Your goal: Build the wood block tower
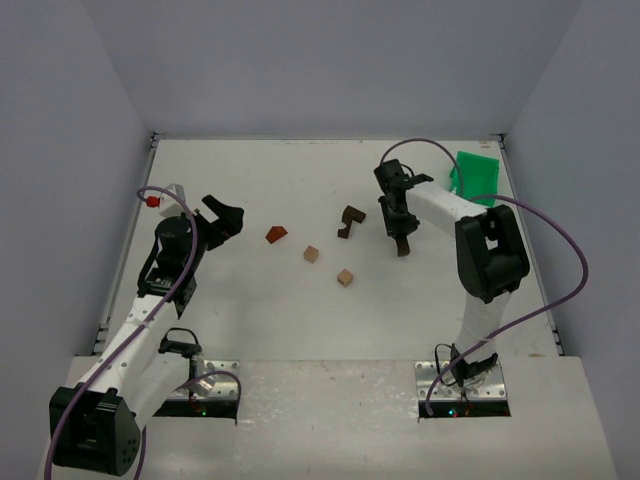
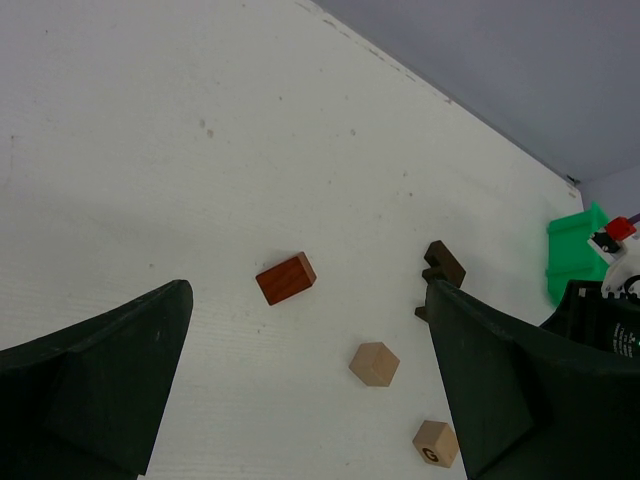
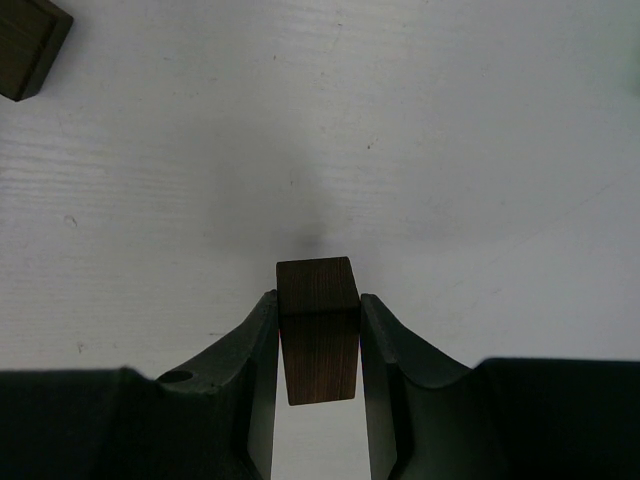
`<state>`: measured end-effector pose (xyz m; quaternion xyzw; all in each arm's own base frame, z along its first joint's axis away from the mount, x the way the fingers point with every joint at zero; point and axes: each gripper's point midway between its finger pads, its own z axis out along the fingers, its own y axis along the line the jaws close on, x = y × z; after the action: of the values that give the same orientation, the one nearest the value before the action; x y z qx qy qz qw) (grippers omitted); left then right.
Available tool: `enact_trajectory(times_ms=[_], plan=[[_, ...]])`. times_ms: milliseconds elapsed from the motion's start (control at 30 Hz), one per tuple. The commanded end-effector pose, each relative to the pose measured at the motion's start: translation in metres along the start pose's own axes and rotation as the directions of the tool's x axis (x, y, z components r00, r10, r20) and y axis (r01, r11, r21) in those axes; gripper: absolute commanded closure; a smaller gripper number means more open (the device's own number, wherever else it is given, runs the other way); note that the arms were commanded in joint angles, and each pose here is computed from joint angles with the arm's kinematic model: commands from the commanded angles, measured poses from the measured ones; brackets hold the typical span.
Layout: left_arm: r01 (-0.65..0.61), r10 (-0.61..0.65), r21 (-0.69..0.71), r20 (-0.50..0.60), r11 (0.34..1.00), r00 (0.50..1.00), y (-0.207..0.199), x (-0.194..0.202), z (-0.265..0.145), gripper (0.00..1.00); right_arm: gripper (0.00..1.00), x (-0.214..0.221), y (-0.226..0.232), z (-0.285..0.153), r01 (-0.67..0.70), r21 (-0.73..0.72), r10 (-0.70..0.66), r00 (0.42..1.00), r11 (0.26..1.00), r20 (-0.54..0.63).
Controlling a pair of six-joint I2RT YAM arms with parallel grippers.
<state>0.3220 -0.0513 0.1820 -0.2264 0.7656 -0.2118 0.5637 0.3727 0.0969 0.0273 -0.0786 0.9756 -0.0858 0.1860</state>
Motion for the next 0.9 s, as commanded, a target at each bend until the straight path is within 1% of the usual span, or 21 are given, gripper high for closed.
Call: enact_trajectory(times_ms=[0,133,200,267,300,367,400,533,633,700,733,867], plan=[[-0.003,0.002,0.019,0.046,1.0,0.999,-0.005,-0.012,0.001,0.0,0.91,-0.022,-0.01,0.001,-0.152,0.04,0.15,0.987,0.988,0.054],[-0.003,0.002,0.02,0.048,1.0,0.999,-0.005,-0.012,0.001,0.0,0.91,-0.023,-0.008,0.003,-0.155,0.027,0.153,0.987,0.988,0.051],[-0.003,0.002,0.019,0.048,1.0,0.999,-0.005,-0.012,0.001,0.0,0.92,-0.025,-0.009,0.004,-0.139,0.033,0.137,0.989,0.99,0.052],[-0.004,0.003,0.02,0.047,1.0,0.999,-0.005,-0.012,0.002,0.0,0.95,-0.032,-0.009,0.004,-0.1,0.025,0.098,0.993,0.995,0.069],[-0.003,0.002,0.02,0.047,1.0,0.999,-0.005,-0.012,0.002,0.0,0.95,-0.035,-0.008,0.005,-0.061,0.011,0.06,0.995,0.998,0.077],[-0.003,0.002,0.02,0.048,1.0,0.999,-0.005,-0.012,0.002,0.0,0.98,-0.044,-0.002,0.009,0.066,-0.034,-0.061,0.992,0.997,0.115],[-0.003,0.002,0.021,0.048,1.0,0.999,-0.005,-0.012,0.002,0.0,0.98,-0.046,-0.001,0.01,0.082,-0.034,-0.077,0.989,0.996,0.124],[-0.002,0.001,0.021,0.049,1.0,0.999,-0.005,-0.012,0.002,0.0,0.97,-0.048,-0.008,0.014,0.073,0.012,-0.074,0.993,0.997,0.089],[0.0,-0.001,0.02,0.046,1.0,0.999,-0.005,-0.012,0.003,0.0,0.96,-0.053,-0.008,0.018,0.048,0.016,-0.049,0.997,0.999,0.066],[-0.002,0.001,0.021,0.046,1.0,0.999,-0.005,-0.012,0.003,0.0,0.97,-0.06,-0.003,0.021,0.09,-0.01,-0.089,0.993,0.996,0.081],[-0.002,0.001,0.021,0.046,1.0,0.999,-0.005,-0.012,0.003,0.0,0.97,-0.066,0.001,0.021,0.113,-0.027,-0.109,0.988,0.993,0.107],[-0.002,0.001,0.021,0.046,1.0,0.999,-0.005,-0.011,0.003,0.0,0.98,-0.066,0.017,0.024,0.283,-0.118,-0.26,0.949,0.952,0.18]])
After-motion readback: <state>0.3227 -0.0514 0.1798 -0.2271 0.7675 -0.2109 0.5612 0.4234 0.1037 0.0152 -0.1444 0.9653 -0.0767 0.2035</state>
